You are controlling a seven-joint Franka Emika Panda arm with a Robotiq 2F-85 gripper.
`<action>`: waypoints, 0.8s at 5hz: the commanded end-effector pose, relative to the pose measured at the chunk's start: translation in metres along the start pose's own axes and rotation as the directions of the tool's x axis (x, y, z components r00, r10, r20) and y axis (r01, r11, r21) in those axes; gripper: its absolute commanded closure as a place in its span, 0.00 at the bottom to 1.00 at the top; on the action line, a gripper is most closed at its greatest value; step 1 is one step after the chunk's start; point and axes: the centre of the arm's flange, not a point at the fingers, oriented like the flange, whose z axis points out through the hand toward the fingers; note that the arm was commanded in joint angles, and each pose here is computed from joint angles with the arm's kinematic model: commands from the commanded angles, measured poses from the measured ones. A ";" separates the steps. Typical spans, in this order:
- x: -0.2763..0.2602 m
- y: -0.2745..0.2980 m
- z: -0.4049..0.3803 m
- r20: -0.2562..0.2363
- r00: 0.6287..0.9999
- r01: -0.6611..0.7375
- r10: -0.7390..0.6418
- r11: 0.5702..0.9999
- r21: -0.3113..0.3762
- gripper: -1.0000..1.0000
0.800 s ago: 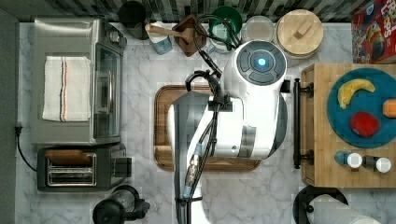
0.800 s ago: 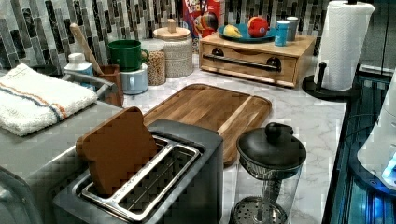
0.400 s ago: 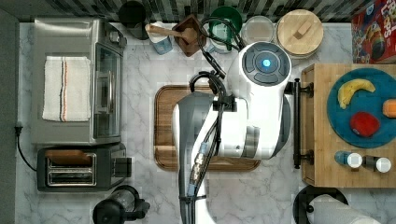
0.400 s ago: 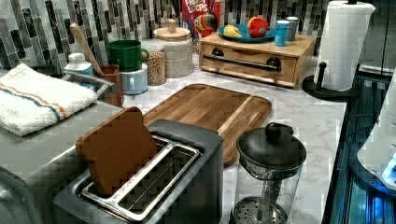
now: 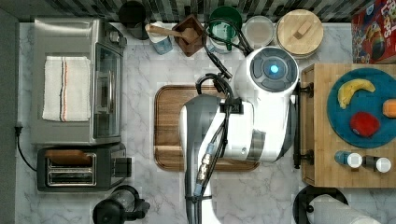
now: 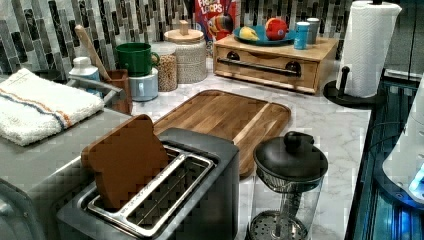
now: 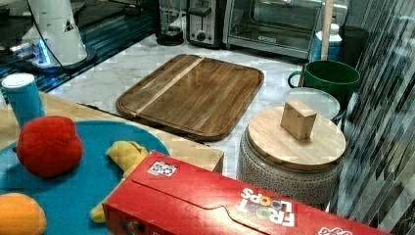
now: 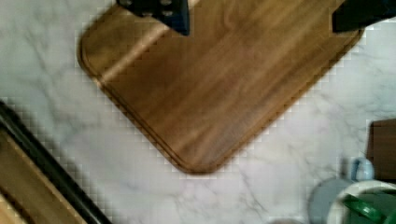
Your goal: Open the drawer.
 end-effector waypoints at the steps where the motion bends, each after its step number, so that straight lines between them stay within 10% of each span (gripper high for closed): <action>1: 0.009 0.052 0.026 0.040 0.913 0.406 -0.406 0.914 0.002 0.00; 4: 0.021 0.088 0.059 -0.011 0.797 0.594 -0.604 0.787 -0.163 0.00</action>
